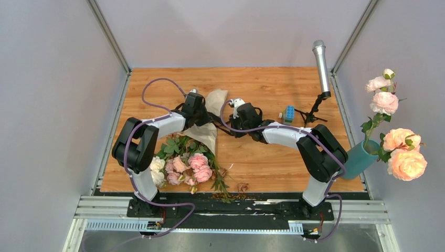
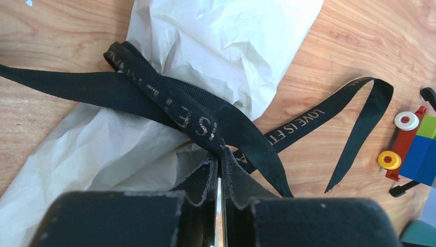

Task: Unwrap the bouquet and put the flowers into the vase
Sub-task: Untie the ribbon from the wrapping paper.

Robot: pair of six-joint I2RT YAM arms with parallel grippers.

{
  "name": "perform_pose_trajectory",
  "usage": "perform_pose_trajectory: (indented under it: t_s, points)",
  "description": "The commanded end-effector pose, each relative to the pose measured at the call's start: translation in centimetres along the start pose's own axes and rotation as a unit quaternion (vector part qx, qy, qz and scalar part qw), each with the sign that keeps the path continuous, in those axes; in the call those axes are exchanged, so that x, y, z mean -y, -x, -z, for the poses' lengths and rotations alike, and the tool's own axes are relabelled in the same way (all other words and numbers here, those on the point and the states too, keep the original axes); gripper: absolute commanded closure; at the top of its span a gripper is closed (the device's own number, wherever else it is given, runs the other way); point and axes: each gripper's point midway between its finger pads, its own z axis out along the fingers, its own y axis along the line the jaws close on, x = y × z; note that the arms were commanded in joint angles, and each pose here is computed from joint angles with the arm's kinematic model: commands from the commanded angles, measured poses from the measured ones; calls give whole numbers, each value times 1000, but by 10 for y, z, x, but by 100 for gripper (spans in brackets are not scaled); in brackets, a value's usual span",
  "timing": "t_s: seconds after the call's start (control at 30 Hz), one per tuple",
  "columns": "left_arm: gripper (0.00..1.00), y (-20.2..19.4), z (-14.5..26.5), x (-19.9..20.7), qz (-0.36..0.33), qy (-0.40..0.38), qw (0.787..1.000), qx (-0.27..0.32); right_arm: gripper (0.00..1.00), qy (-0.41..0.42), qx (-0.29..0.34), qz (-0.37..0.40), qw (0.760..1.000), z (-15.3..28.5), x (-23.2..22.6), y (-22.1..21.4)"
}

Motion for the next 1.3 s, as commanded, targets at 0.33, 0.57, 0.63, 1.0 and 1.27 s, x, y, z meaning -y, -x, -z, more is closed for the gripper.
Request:
perform_pose_trajectory:
  t_s: [0.33,0.57,0.63,1.0,1.27]
  points:
    - [92,35,39,5,-20,-60,998,-8,100,-109,21,0,994,16,37,17]
    - [94,45,54,-31,-55,-27,998,-21,100,-130,14,-9,991,16,45,13]
    - [95,52,58,-45,-54,-12,998,-13,100,-132,11,-12,991,15,46,11]
    - [92,77,64,-111,-3,37,999,3,100,-117,-12,-24,993,13,42,0]
    - [56,93,91,-114,-63,68,995,22,93,-102,-3,-14,995,20,36,12]
